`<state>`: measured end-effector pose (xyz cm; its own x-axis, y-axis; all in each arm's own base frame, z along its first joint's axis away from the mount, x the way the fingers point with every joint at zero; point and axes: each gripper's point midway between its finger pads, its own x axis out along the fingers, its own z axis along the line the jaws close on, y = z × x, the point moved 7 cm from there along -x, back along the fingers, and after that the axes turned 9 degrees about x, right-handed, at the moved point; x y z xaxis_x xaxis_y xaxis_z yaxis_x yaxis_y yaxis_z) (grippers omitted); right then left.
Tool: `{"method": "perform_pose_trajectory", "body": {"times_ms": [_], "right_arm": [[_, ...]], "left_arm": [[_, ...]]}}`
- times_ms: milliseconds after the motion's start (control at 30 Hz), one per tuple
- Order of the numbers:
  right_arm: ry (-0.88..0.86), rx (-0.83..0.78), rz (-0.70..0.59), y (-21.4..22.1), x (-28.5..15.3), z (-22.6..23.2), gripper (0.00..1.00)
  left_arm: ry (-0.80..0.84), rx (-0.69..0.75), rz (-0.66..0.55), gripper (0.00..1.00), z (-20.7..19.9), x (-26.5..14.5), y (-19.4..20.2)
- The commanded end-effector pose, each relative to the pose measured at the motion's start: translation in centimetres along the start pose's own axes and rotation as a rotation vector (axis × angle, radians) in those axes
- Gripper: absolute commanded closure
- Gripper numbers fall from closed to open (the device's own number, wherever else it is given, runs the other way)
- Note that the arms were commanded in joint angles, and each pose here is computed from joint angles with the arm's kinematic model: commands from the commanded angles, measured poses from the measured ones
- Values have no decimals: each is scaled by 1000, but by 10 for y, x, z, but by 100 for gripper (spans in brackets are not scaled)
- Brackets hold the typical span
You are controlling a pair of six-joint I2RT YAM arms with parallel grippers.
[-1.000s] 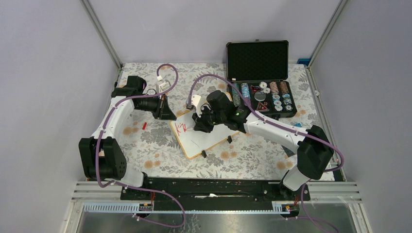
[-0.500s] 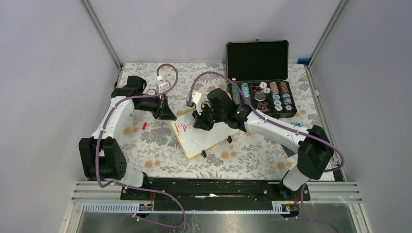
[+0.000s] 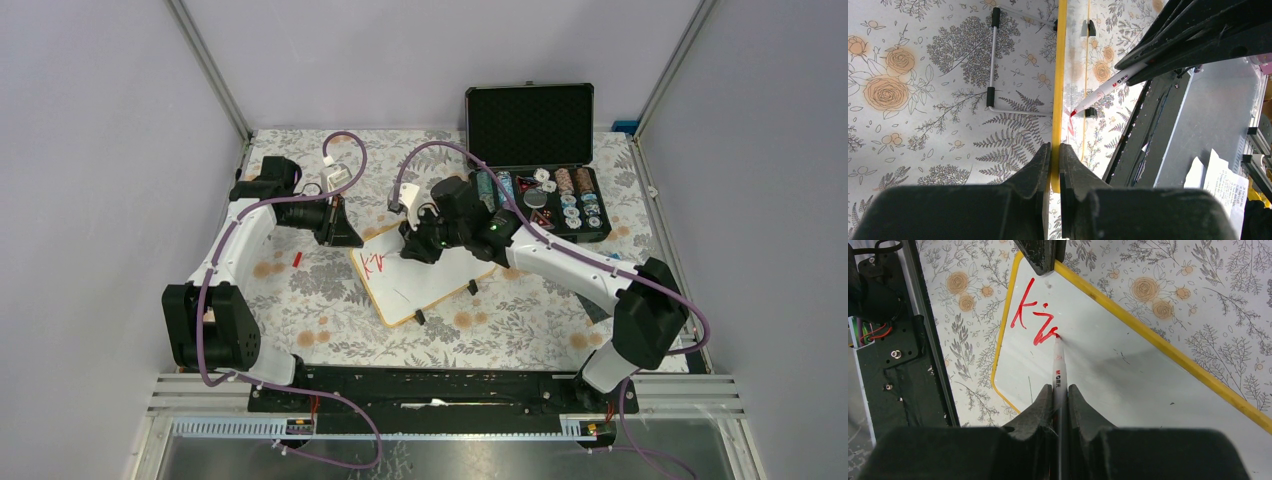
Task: Write a sentence on the whiteboard
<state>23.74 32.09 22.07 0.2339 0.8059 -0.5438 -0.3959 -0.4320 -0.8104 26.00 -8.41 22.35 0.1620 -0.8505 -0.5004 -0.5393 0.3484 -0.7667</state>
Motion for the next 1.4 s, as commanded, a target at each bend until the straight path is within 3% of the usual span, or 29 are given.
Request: {"method": "perform_pose_trajectory", "body": {"times_ms": [0,533,900,1367], "right_arm": [[69,-23,-77,-19,-14,-11,100],[12,-13,9,14,-7,-1,100],[-13,-22,-76,-11,-28,11,100],[39,12,-69,-8,-24,-6,100]], "left_arm": [[30,2,14,100,-6,4,4],[30,1,17,100,-5,5,4],[31,1,19,100,-6,5,5],[31,4,22,100,-7,6,4]]}}
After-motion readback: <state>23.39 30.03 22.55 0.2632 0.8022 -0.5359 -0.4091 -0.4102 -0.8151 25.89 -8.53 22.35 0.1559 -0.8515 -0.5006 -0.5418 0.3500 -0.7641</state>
